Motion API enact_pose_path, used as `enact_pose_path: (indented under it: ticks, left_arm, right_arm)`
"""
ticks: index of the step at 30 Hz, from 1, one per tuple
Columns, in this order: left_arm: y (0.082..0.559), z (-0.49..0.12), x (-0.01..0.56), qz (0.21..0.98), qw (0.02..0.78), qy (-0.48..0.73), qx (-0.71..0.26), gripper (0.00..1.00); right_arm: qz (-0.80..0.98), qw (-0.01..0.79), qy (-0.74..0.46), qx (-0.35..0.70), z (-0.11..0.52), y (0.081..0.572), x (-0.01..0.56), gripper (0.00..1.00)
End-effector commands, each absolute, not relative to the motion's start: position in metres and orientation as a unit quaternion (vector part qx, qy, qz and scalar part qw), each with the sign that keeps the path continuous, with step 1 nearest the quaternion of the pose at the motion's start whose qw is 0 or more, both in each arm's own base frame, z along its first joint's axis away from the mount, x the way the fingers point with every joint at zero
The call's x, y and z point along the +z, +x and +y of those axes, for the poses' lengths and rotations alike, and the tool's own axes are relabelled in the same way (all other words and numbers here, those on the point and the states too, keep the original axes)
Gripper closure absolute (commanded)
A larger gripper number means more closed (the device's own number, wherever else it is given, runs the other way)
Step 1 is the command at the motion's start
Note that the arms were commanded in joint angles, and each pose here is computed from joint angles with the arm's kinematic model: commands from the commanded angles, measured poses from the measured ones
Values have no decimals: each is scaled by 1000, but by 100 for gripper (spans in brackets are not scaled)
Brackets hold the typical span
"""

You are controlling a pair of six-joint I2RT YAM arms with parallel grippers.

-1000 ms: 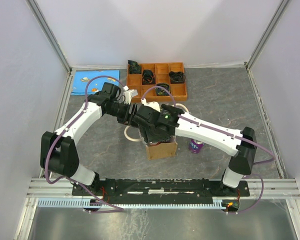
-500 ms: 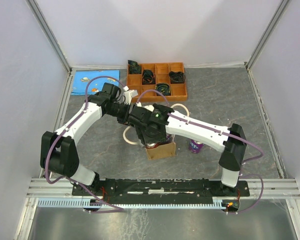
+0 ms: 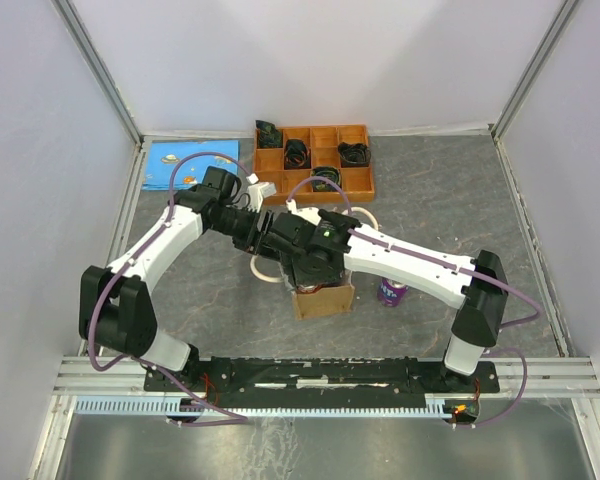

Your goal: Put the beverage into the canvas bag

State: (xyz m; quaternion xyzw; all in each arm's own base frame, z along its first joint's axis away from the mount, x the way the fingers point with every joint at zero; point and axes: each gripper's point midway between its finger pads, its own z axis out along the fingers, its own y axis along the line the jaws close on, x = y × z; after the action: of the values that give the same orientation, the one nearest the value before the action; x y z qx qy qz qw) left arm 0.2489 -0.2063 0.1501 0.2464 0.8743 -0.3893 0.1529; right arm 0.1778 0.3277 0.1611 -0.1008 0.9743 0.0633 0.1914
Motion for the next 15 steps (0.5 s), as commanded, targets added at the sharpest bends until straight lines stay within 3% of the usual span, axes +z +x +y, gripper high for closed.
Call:
enact_pose_path:
  ticks: [1, 15]
  left_arm:
    - [235, -205, 179, 842, 185, 313, -398, 32]
    - [200, -194, 177, 821, 163, 367, -406, 38]
  right_arm:
    - [968, 234, -63, 62, 318, 195, 176, 100]
    - [958, 272, -14, 96, 318, 212, 199, 100]
